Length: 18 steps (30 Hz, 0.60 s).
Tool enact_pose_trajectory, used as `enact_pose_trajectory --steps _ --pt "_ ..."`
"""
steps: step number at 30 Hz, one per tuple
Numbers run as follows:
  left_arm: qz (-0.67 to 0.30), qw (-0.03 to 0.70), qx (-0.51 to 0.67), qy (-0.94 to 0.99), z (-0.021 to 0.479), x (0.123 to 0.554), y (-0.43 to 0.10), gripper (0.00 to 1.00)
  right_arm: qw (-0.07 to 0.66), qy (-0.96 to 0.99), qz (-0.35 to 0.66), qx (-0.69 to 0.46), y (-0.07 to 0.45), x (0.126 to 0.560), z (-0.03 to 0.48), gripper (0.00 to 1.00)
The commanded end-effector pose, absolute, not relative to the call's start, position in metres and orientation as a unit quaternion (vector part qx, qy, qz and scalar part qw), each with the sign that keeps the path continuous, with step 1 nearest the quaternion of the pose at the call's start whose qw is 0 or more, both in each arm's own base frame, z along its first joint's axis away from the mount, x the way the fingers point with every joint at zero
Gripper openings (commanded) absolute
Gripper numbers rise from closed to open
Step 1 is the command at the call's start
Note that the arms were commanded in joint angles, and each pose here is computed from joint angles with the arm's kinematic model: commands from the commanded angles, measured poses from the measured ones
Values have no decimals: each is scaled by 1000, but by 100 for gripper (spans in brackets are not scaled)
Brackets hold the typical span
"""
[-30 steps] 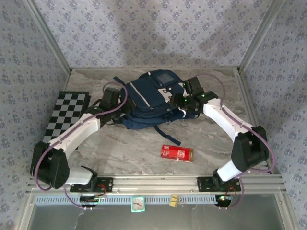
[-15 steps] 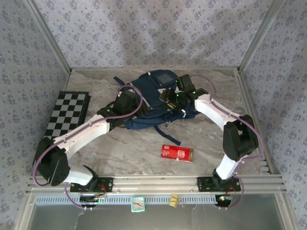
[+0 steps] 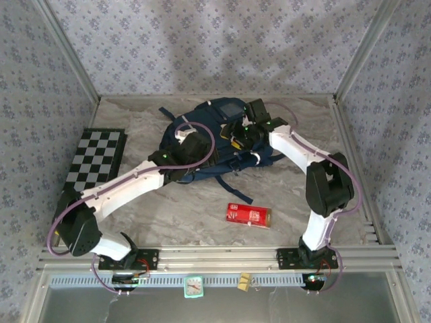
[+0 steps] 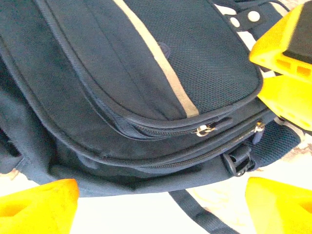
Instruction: Pack books, pencil case, and school supplies into a backpack
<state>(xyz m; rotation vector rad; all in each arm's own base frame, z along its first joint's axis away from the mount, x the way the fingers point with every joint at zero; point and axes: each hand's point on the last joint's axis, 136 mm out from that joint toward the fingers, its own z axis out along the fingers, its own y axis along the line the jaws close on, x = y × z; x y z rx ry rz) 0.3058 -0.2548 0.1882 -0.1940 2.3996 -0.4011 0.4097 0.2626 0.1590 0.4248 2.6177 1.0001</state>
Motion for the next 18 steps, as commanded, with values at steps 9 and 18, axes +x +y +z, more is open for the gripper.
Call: enact_pose_trajectory --steps 9,18 --pt "-65 361 -134 921 177 319 -243 100 141 901 393 115 285 420 165 19" --pt "-7 368 -157 916 171 331 -254 100 146 890 415 121 295 421 168 0"
